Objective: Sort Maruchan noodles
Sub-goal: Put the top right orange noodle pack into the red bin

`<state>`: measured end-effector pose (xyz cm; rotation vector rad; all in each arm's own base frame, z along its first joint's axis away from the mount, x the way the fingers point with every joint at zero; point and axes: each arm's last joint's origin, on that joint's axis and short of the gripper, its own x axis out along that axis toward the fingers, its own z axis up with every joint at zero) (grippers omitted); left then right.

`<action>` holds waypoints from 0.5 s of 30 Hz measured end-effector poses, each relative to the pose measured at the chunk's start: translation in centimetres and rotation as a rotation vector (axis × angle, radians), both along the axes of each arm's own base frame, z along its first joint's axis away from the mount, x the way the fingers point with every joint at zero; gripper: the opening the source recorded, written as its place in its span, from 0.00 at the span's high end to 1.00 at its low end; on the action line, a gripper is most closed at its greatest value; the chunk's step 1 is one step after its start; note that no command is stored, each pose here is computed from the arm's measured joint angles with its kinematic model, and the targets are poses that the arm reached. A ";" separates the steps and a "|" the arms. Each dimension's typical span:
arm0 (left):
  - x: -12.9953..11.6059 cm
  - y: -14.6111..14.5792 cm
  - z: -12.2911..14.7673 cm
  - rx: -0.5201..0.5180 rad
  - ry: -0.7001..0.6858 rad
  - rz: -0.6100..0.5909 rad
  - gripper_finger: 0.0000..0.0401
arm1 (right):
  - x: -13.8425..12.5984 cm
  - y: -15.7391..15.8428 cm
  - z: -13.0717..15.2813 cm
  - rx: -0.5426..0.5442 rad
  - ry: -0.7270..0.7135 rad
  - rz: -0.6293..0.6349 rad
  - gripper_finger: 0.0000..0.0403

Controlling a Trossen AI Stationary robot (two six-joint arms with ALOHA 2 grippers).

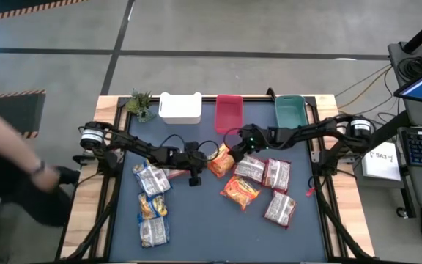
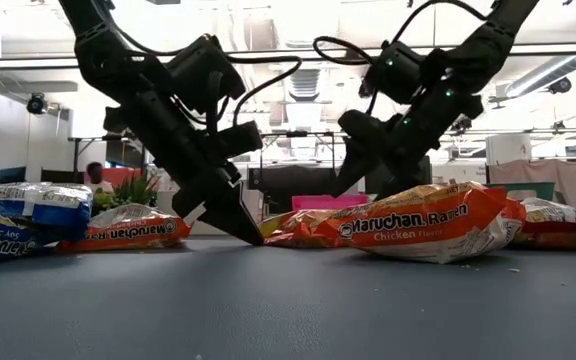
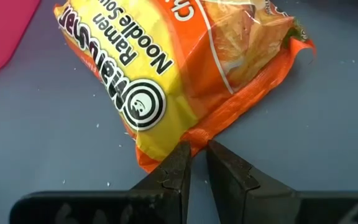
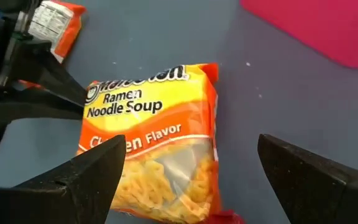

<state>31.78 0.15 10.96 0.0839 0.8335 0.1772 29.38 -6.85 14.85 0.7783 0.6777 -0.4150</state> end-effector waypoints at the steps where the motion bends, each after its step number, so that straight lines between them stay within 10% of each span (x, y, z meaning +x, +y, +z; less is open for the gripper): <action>1: 0.0 0.0 0.0 -0.003 -0.002 0.004 0.91 | 0.1 -0.1 -0.2 0.008 -0.001 0.004 0.13; 15: -0.1 -0.1 0.3 -0.011 -0.007 0.010 0.91 | 2.2 -0.4 -3.1 0.101 -0.132 0.118 0.13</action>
